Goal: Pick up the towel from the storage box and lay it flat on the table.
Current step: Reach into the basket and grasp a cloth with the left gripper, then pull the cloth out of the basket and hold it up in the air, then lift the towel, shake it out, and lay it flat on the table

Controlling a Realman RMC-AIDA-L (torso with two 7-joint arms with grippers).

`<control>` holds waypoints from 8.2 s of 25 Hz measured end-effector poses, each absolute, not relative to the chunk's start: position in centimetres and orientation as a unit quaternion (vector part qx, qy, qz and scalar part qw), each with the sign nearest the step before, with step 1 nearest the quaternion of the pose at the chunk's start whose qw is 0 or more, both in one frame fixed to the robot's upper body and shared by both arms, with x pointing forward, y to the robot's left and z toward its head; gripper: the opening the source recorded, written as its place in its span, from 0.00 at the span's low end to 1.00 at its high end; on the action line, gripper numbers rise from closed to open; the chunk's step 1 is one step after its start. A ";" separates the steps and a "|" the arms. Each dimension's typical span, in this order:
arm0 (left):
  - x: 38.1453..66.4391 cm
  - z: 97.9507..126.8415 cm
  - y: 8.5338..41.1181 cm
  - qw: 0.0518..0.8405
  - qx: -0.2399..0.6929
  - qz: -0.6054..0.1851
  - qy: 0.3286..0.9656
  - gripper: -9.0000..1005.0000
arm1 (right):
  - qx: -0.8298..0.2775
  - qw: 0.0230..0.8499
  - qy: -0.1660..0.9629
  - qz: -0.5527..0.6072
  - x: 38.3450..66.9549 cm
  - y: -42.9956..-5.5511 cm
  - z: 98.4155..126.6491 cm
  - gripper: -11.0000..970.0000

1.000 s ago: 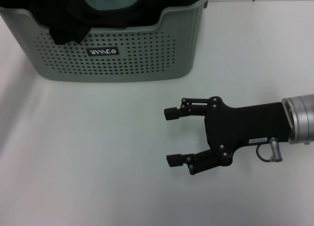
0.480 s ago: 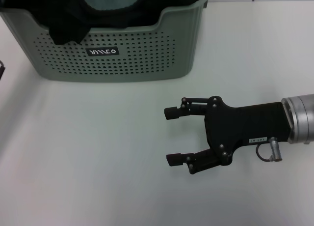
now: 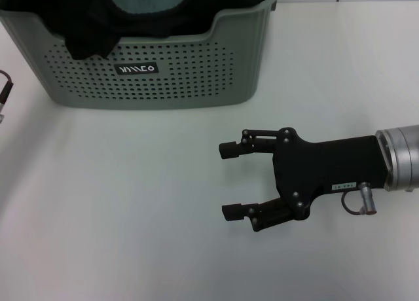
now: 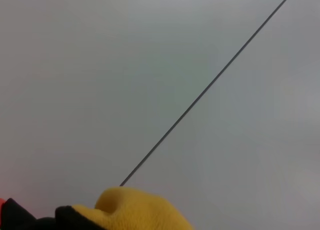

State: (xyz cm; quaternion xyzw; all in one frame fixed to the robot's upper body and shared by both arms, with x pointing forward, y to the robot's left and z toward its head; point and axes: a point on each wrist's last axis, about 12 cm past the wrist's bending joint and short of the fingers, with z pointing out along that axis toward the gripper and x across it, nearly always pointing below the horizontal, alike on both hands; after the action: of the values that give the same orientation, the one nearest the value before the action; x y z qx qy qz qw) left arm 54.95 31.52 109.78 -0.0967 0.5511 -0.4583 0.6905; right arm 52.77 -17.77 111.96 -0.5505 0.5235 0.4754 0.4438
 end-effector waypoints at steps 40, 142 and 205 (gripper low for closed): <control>57.6 110.1 30.0 0.643 -0.178 -0.516 0.538 0.42 | -0.548 0.453 0.513 0.481 51.8 -18.4 111.5 0.90; 49.0 113.6 26.2 0.714 0.028 -0.638 0.287 0.10 | -0.521 0.603 0.458 0.393 52.9 -8.5 111.5 0.12; 44.2 103.5 23.4 0.678 0.121 -0.434 0.581 0.68 | -0.526 0.682 0.420 0.288 56.8 -13.2 126.3 0.01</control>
State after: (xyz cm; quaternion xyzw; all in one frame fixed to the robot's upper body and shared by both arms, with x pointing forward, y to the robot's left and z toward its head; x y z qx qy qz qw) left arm 44.23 23.39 103.49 0.1205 0.5813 -0.4337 0.6778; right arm 56.83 -13.25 126.34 -0.5256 0.4198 0.2881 0.6815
